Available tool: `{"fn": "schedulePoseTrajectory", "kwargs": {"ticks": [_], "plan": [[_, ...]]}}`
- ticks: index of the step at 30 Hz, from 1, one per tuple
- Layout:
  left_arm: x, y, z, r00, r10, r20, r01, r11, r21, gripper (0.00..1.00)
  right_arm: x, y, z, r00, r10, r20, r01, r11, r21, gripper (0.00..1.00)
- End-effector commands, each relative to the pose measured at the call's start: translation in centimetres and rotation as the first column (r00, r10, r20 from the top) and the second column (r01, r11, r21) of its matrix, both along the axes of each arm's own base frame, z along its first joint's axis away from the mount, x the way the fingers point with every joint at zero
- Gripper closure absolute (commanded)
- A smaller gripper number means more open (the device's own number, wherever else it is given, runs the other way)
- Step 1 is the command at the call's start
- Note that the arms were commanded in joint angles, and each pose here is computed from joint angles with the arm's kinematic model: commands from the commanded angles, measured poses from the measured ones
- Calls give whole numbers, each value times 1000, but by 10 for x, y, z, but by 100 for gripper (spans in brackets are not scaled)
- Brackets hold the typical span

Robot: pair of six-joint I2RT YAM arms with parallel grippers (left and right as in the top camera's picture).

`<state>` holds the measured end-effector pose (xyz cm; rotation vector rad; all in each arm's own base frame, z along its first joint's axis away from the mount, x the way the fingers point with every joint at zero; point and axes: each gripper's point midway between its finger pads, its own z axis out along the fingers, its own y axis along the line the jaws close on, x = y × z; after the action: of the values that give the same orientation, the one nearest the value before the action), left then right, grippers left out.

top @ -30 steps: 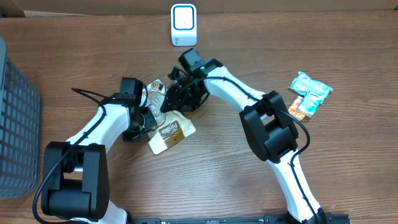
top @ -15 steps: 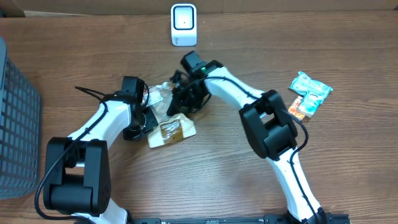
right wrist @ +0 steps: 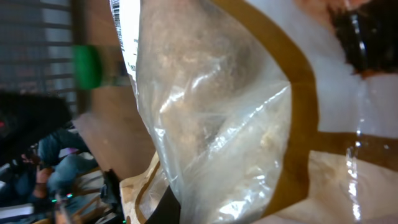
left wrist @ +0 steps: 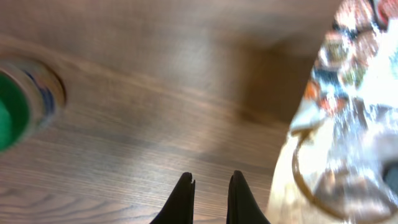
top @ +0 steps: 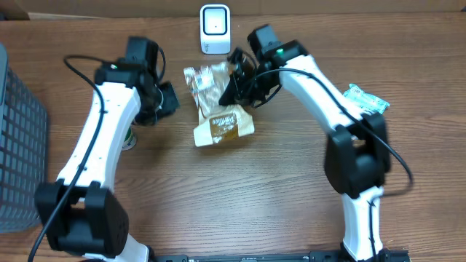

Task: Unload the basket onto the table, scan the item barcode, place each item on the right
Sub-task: 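Lift the bread bag and hold it over the scanner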

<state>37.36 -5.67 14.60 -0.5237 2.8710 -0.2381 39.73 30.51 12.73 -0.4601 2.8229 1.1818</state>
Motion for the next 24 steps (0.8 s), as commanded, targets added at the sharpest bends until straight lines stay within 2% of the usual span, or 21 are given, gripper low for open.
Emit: {"fn": "schedulePoseTrajectory", "kwargs": {"ticks": [1, 6, 9, 12, 13, 14, 15, 17, 18, 21, 24], "plan": [[11, 9, 49, 994, -9, 110, 9, 1000, 0, 96, 3, -17, 77, 979, 3, 204, -14, 999, 51, 96], [14, 39, 62, 987, 108, 121, -107, 994, -18, 95, -5, -43, 150, 933, -48, 356, 12, 995, 101, 96], [14, 57, 62, 978, 177, 112, -175, 984, -27, 86, -14, -57, 178, 904, -75, 421, 41, 995, 89, 96], [14, 67, 62, 973, 201, 111, -199, 980, -26, 60, -23, -63, 193, 889, -85, 449, 52, 995, 85, 96], [13, 68, 61, 973, 204, 110, -203, 979, -26, 49, -26, -64, 195, 888, -85, 451, 52, 995, 86, 96], [13, 69, 61, 973, 201, 109, -200, 980, -23, 32, -28, -64, 197, 888, -85, 451, 52, 995, 86, 96], [13, 69, 61, 975, 194, 111, -193, 981, -21, 20, -28, -65, 196, 890, -85, 448, 52, 995, 85, 96], [13, 69, 61, 975, 191, 112, -191, 981, -19, 4, -29, -65, 196, 892, -84, 444, 52, 995, 83, 96], [13, 69, 61, 975, 192, 112, -191, 981, -18, 0, -29, -65, 195, 891, -85, 445, 54, 995, 82, 96], [13, 69, 61, 975, 192, 112, -191, 981, -18, 1, -20, -67, 195, 874, -102, 475, 84, 995, 60, 96], [13, 69, 61, 975, 192, 112, -191, 981, -18, 1, 4, -79, 189, 811, -143, 566, 206, 978, -47, 96]]}}
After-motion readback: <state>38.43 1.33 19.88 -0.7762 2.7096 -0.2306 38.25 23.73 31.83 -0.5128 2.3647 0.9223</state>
